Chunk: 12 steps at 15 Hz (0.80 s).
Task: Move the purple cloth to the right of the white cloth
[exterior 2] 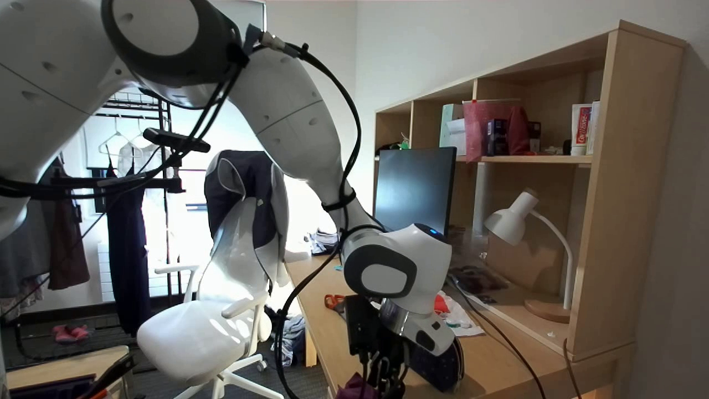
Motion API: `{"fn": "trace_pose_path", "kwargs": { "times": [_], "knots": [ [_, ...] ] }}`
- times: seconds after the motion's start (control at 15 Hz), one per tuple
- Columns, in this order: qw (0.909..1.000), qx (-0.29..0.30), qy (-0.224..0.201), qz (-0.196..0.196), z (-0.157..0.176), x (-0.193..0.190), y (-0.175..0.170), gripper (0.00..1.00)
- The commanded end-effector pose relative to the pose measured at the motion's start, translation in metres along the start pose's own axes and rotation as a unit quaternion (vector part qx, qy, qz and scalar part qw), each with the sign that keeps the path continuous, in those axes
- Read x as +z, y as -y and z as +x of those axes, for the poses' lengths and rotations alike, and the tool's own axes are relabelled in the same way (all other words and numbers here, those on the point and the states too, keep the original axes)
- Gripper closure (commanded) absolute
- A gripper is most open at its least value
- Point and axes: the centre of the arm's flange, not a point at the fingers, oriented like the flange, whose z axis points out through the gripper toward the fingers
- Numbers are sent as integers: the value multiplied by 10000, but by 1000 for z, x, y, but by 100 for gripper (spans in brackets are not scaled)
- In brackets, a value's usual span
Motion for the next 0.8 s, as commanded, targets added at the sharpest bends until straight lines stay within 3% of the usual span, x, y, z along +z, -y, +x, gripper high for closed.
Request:
{"fn": "trace_pose_path", "kwargs": {
  "times": [0.0,0.4,0.73],
  "knots": [
    [9999,36,-101,68,-7,-8,-4,61],
    [9994,-223,-118,234,1,-13,-10,98],
    [9956,-717,-452,399,9,-44,-15,100]
  ]
}}
